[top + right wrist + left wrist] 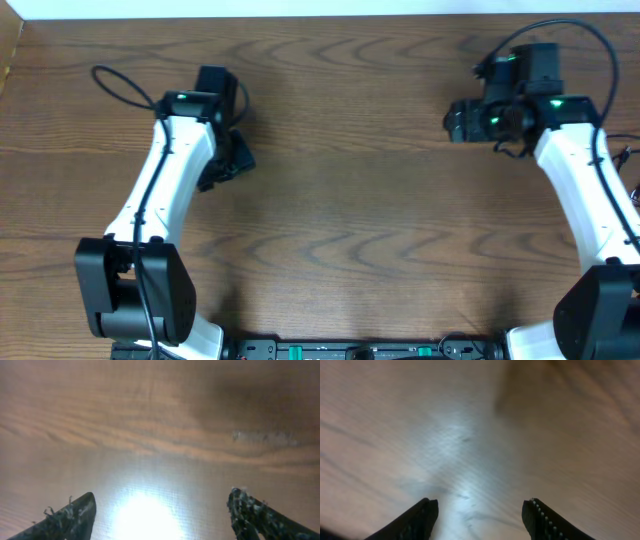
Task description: Untangle cables
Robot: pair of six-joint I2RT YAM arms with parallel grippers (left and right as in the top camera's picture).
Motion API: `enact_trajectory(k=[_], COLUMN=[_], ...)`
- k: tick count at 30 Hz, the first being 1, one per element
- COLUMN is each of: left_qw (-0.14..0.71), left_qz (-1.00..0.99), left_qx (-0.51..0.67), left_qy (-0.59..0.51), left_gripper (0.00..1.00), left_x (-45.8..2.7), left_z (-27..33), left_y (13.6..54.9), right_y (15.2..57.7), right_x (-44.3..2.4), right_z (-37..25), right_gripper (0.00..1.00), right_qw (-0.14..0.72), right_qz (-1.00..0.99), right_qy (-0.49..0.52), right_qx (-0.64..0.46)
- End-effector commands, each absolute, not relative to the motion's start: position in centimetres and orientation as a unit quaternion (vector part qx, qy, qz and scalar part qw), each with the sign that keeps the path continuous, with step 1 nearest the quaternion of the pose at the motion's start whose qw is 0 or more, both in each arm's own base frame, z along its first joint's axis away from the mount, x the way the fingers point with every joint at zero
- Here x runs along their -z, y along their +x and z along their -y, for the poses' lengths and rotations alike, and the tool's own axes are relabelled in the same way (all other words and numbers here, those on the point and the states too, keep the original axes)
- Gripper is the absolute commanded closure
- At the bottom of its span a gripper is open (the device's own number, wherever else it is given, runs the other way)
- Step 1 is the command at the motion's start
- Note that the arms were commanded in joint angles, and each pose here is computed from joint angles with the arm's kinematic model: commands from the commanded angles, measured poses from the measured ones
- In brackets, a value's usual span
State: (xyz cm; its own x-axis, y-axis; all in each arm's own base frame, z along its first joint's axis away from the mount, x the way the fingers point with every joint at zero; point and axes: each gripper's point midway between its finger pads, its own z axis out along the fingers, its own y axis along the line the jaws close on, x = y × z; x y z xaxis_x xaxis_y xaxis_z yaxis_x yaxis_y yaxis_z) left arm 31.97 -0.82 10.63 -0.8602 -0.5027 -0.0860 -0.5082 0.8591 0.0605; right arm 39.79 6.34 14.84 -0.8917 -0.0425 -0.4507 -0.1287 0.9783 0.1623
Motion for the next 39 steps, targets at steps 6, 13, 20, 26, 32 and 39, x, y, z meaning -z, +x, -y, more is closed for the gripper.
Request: enact_trajectory(k=[6, 13, 20, 26, 32, 39], left_qw=[-0.003, -0.045, -0.051, -0.011, 0.08, 0.256], left_qz=[-0.966, -0.969, -0.981, -0.985, -0.985, -0.958], left_qx=[-0.062, -0.075, -0.084, -0.102, -0.072, 0.002], left_qy=[-0.25, -0.231, -0.17, -0.142, -0.132, -0.128], left_gripper=[0.35, 0.35, 0.35, 0.35, 0.34, 0.22], left_x=[-10.8, -11.0, -10.4, -10.7, -12.6, -16.5], left_z=[-0.2, 0.0, 2.6, 3.9, 3.9, 3.2], left_y=[30.1, 28.0, 26.6, 25.2, 24.0, 22.2], right_y=[36.3, 33.6, 31.3, 28.2, 25.2, 22.9], right_x=[-13.0, -12.3, -11.2, -10.1, -11.3, -14.7], right_z=[-4.7, -3.8, -3.5, -3.2, -3.0, -2.7], right_gripper=[0.06, 0.01, 0.01, 0.01, 0.01, 0.01], right_qw=[0.155, 0.1, 0.093, 0.147, 0.256, 0.373], right_qz=[-0.986, -0.994, -0.995, -0.988, -0.966, -0.926], right_qy=[-0.042, -0.026, 0.003, 0.012, 0.01, 0.007], right_qx=[-0.037, -0.033, -0.033, -0.037, -0.048, -0.058])
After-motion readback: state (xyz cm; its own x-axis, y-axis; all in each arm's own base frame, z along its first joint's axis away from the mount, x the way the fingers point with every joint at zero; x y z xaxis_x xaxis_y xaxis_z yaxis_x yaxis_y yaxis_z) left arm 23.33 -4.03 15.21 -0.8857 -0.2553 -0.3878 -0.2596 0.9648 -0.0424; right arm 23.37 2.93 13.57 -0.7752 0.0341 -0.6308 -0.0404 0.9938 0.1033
